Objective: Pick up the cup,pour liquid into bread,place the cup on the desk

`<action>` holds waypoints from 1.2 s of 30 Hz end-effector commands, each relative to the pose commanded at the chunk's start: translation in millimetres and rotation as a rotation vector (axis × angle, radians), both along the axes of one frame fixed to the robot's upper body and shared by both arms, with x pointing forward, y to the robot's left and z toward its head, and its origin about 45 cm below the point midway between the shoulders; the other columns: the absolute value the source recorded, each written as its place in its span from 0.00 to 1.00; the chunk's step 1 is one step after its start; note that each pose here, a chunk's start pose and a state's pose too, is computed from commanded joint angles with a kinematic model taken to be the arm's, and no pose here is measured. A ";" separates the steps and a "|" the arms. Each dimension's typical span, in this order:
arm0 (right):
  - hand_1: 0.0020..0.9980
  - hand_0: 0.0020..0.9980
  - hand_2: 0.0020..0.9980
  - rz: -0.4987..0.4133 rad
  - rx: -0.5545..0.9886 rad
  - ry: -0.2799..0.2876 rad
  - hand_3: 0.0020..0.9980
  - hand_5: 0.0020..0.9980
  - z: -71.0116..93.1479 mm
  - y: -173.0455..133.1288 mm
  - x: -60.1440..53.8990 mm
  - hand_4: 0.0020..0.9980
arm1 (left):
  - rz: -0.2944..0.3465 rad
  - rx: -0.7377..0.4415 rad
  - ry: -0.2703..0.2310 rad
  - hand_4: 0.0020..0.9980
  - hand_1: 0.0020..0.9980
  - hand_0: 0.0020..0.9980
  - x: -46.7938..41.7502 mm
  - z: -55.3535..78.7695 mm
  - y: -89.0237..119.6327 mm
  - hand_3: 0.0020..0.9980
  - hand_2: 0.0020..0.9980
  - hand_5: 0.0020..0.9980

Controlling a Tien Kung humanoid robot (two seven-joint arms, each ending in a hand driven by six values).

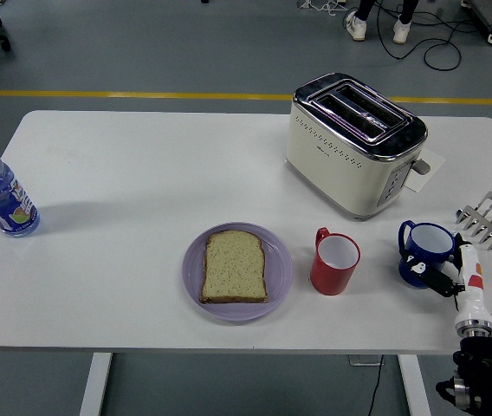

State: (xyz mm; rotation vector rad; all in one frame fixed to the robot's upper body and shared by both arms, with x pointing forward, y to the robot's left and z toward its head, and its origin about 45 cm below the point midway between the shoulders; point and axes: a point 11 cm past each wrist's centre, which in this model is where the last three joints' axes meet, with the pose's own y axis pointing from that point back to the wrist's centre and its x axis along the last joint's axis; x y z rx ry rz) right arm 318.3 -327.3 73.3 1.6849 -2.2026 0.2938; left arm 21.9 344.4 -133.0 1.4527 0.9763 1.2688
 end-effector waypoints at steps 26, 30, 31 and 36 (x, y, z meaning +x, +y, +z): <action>0.82 0.93 0.96 0.034 -0.001 0.007 0.99 0.00 0.1 1.0 -7.7 0.87 | -0.005 0.002 0.010 0.24 0.64 0.63 -5.2 -0.3 0.7 0.50 0.65 0.85; 0.82 0.93 0.96 0.042 0.004 -0.015 0.99 0.00 4.2 2.7 -6.2 0.87 | -0.005 0.002 0.013 0.24 0.64 0.63 -6.4 -0.4 0.6 0.50 0.65 0.85; 0.82 0.93 0.96 0.045 0.004 -0.018 0.99 0.00 5.0 3.1 -5.8 0.87 | -0.006 0.002 0.013 0.24 0.64 0.63 -6.6 -0.4 0.7 0.50 0.65 0.85; 0.83 0.95 0.97 0.048 0.001 -0.020 1.00 0.00 6.4 2.7 -5.0 0.88 | -0.008 0.003 0.014 0.24 0.64 0.63 -7.0 -0.4 0.7 0.50 0.65 0.85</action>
